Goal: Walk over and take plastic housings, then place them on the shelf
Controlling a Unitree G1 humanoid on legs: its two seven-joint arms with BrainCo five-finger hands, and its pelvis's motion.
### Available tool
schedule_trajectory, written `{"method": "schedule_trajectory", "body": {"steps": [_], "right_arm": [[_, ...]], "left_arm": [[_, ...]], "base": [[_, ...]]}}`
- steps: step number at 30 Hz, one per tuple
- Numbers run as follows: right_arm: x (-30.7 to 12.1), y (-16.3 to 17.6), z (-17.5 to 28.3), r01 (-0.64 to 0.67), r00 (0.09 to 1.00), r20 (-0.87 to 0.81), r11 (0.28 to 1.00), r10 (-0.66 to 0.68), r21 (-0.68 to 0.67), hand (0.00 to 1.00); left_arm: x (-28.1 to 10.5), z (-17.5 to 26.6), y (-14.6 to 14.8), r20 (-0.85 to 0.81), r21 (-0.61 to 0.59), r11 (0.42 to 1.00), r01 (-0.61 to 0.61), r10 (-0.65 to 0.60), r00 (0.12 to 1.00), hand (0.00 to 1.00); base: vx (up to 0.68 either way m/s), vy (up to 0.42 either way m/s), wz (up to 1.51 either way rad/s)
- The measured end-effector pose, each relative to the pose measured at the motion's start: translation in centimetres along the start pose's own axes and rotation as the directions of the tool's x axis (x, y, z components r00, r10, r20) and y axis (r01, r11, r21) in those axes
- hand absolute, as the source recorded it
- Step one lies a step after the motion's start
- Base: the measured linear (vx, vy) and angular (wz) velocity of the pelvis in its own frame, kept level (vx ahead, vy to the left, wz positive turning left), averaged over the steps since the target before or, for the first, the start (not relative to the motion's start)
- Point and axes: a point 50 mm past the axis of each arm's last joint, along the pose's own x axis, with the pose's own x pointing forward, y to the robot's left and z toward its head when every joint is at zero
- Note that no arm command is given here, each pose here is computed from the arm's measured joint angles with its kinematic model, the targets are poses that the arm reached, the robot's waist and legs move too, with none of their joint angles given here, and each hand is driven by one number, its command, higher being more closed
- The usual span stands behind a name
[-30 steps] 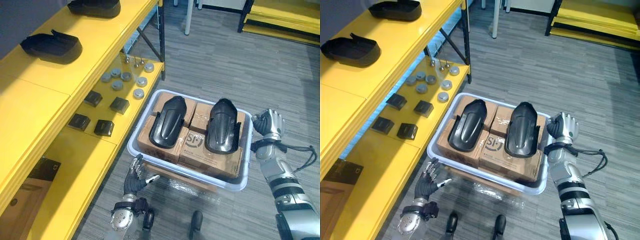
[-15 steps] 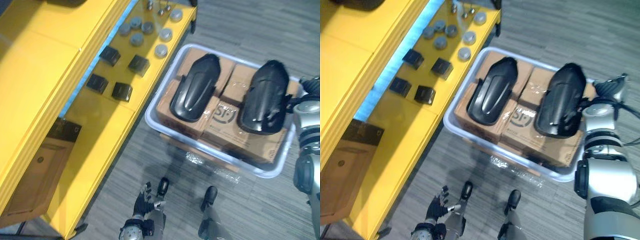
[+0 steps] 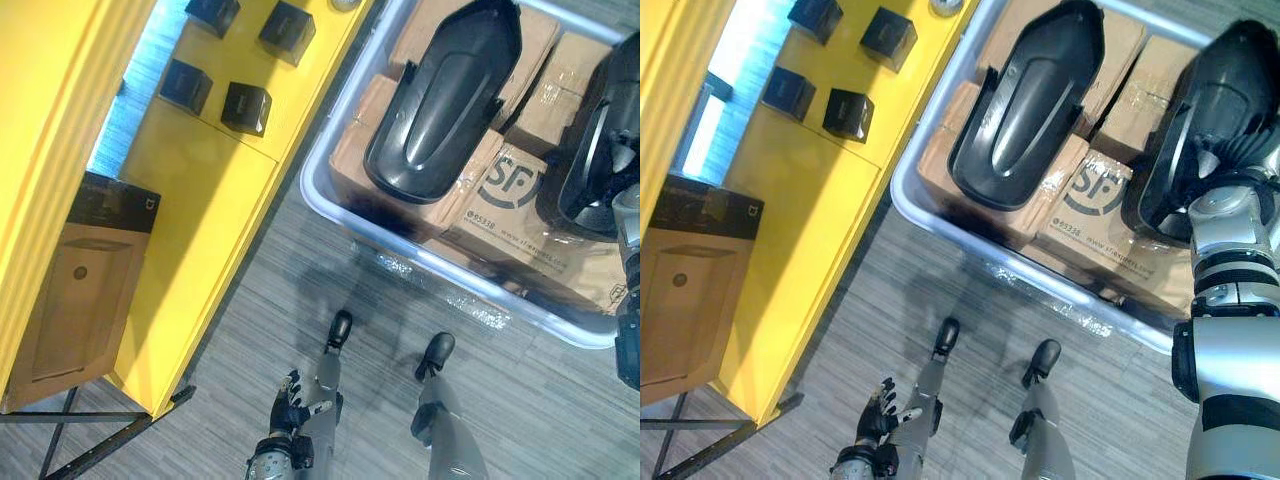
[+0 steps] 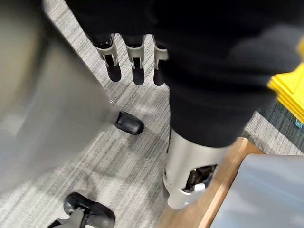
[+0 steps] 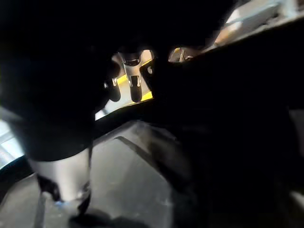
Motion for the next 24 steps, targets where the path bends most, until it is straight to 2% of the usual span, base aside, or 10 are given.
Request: {"method": "schedule_trajectory", "body": {"steps": [4, 9, 16, 20, 24], "right_arm": [[0.1, -0.3, 0.7, 0.014, 0.998, 0.054, 0.998, -0.011, -0.060, 1.00], [-0.1, 0.3, 0.7, -0.012, 0.997, 0.076, 0.994, 0.020, -0.113, 1.00], [-2.3, 3.6, -1.6, -0.154, 0.988, -0.009, 0.983, 0.154, -0.101, 1.00], [-4.3, 6.0, -2.6, -0.220, 0.972, -0.079, 0.975, 0.220, 0.008, 1.00], [-4.6, 6.2, -3.1, -0.189, 0.970, -0.134, 0.977, 0.202, 0.104, 1.00]], "left_arm": [[0.3, 1.2, -0.8, 0.046, -0.045, 0.999, 0.012, -0.010, 0.999, 0.00], [0.6, 1.6, -0.4, 0.049, -0.087, 0.996, -0.017, 0.021, 0.999, 0.00], [0.7, 1.7, 0.3, 0.049, -0.103, 0.993, -0.057, 0.062, 0.997, 0.00], [0.8, 1.7, 0.8, 0.046, -0.109, 0.991, -0.080, 0.085, 0.995, 0.00], [0.8, 1.7, 1.1, 0.047, -0.098, 0.992, -0.085, 0.090, 0.995, 0.00]], "base": [[0.07, -0.032, 0.03], [0.07, -0.042, 0.00], [0.07, -0.034, -0.02], [0.06, -0.035, -0.04], [0.07, -0.053, -0.10]]}}
